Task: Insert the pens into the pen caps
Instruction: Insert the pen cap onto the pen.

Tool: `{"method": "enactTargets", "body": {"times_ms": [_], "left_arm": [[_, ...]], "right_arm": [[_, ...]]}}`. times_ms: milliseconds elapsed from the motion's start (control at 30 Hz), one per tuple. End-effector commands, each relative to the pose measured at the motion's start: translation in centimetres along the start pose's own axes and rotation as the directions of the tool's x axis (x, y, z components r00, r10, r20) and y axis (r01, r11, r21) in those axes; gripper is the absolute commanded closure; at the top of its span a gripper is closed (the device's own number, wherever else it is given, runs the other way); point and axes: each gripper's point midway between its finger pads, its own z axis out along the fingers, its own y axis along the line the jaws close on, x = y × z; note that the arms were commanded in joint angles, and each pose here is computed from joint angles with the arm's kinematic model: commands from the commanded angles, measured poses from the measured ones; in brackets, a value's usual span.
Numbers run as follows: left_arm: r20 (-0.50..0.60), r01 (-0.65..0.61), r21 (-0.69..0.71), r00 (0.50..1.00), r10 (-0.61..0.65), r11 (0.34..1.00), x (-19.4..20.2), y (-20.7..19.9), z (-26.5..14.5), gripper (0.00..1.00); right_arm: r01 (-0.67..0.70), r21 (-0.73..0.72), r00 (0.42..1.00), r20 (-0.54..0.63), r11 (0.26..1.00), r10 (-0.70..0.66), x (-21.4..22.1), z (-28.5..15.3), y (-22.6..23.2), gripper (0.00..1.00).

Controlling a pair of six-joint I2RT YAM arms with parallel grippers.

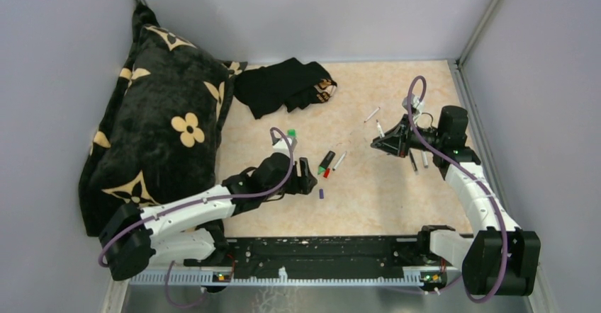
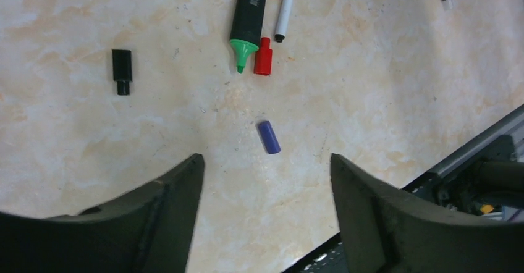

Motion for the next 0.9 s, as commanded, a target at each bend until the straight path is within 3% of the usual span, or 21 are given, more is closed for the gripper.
{"method": "enactTargets", "body": {"times_ms": [0,67,333,867], "left_arm": [[-0.078,0.119,-0.029,0.99,-0.121,0.992,1.1,-0.6,0.4,0.36],[-0.103,0.152,-0.115,0.981,-0.164,0.982,1.7,0.0,0.8,0.47],[-0.184,0.051,-0.476,0.97,-0.157,0.878,3.8,1.9,2.9,0.52],[-0.319,-0.065,-0.459,0.943,-0.097,0.886,6.5,-0.7,6.7,0.56]], "right_arm": [[0.094,-0.005,0.995,0.046,0.996,-0.094,-2.5,-0.4,0.5,1.0],[0.095,-0.005,0.994,0.046,0.995,-0.095,-2.5,-0.4,0.5,1.0],[0.091,-0.006,0.995,0.046,0.996,-0.09,-2.4,-0.4,0.4,1.0],[0.091,-0.009,0.995,0.047,0.996,-0.09,-2.4,-0.4,0.5,1.0]]}}
